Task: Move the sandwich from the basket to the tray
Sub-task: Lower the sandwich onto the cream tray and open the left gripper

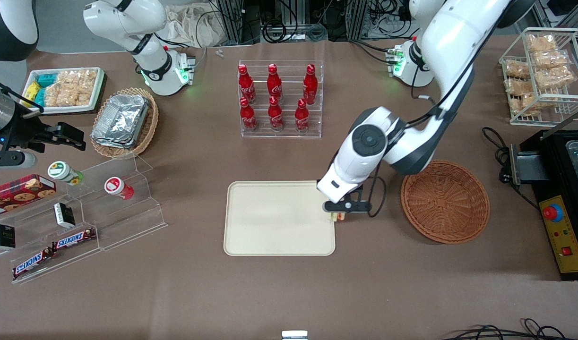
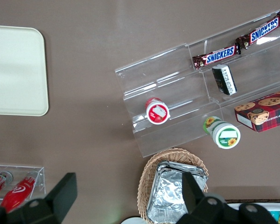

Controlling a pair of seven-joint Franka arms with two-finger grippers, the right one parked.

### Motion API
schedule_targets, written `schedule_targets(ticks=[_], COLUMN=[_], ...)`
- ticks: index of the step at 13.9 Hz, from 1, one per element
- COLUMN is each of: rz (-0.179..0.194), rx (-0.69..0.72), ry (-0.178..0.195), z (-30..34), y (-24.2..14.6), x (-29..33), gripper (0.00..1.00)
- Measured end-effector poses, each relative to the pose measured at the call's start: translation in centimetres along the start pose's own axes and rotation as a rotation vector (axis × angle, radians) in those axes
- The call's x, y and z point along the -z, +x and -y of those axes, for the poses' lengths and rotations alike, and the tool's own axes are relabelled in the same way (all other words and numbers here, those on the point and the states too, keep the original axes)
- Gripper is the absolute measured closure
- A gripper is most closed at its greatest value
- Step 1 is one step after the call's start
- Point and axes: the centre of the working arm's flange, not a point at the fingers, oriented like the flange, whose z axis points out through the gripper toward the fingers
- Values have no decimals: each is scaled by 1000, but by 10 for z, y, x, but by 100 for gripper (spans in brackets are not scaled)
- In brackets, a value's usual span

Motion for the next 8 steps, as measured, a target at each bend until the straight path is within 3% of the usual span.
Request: schedule_targets(ticks=[3,5,8], rz=[-13,-25,-32], rx=[-45,-74,-87], ry=[-15,3,14], z=[-9,-6,-5], y=[5,8,10], x=[-50,-63,-69], gripper=[80,82,57])
